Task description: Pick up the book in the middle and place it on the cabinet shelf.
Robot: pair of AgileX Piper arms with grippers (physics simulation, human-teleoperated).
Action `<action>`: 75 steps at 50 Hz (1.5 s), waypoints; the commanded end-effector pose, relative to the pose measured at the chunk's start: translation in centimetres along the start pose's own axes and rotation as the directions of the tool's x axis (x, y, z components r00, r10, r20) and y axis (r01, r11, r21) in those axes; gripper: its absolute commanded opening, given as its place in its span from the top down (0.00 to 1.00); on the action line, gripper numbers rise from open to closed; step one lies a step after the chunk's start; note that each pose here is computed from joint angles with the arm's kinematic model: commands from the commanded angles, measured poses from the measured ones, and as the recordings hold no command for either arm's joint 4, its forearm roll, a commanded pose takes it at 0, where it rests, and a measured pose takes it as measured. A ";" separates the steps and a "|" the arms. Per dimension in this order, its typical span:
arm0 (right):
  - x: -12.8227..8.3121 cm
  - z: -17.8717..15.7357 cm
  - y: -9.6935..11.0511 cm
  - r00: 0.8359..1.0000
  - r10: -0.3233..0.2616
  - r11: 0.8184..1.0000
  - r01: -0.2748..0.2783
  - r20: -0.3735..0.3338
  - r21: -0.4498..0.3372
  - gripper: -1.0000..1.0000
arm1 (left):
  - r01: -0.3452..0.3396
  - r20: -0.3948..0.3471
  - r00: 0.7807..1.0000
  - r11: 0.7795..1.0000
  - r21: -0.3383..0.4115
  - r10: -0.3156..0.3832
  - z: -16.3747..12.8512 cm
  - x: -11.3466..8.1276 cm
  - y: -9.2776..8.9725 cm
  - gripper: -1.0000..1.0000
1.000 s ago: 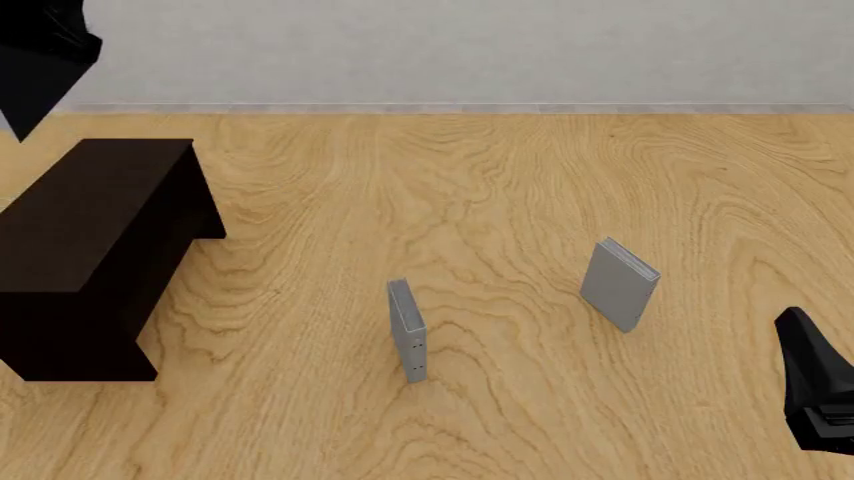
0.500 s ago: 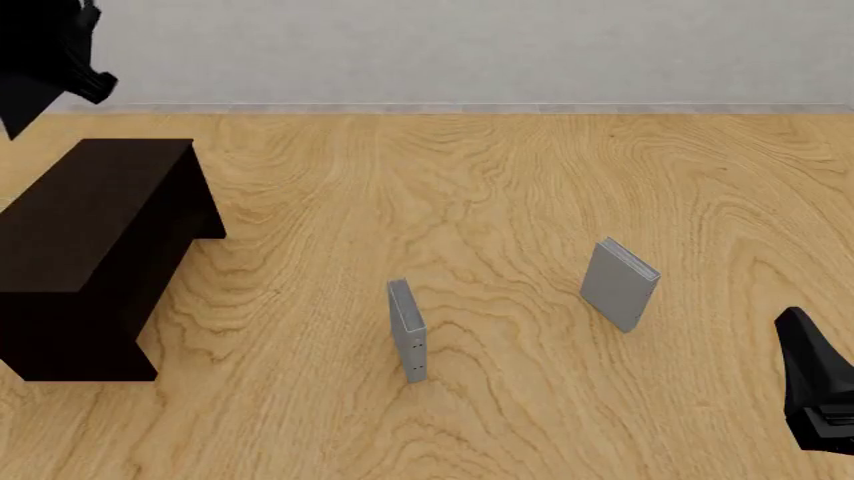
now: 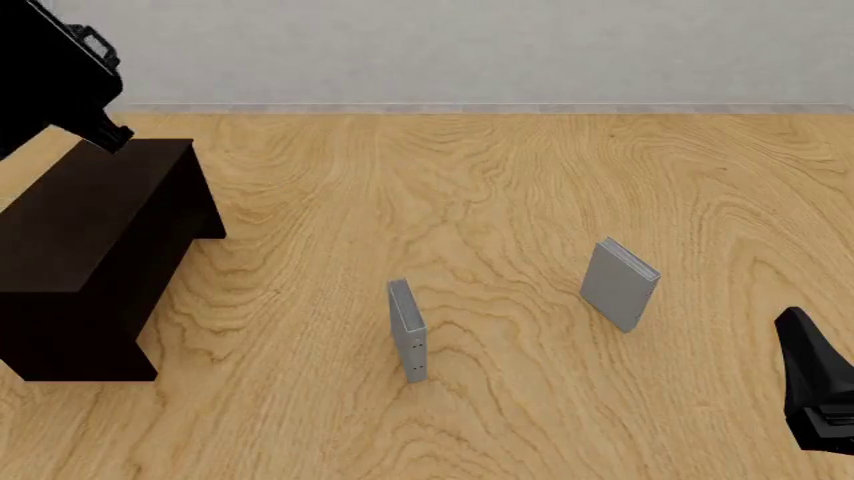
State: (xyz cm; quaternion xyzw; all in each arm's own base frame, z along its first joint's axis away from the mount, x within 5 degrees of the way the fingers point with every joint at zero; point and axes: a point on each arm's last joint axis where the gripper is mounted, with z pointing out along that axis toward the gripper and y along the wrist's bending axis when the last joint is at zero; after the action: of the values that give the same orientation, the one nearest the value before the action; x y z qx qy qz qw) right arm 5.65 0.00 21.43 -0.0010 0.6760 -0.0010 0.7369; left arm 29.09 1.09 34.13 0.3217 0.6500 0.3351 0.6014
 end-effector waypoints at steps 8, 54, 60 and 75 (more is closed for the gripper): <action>0.0 0.0 0.0 1.000 0.000 1.000 0.000 0.000 0.000 0.00 | -0.151 0.023 0.988 0.988 -0.002 0.151 0.3 0.7 -1.5 1.00; 0.0 0.0 0.0 1.000 0.000 1.000 0.000 0.000 0.000 0.00 | -0.168 -0.085 0.979 0.966 0.194 0.188 -0.7 4.8 -6.4 1.00; 0.0 0.0 0.0 1.000 0.000 1.000 0.000 0.000 0.000 0.00 | -0.158 -0.096 0.979 0.963 0.217 0.182 -0.7 5.1 -7.0 1.00; 0.0 0.0 0.0 1.000 0.000 1.000 0.000 0.000 0.000 0.00 | -0.120 -0.101 0.983 0.954 0.275 0.153 -1.6 4.4 -7.5 0.00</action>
State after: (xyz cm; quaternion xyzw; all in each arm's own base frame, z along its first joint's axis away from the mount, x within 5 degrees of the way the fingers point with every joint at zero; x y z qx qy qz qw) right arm 5.65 0.00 21.43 -0.0010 0.6760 -0.0010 0.7369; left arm 27.66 0.86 26.00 0.4433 0.6701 0.3361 0.4914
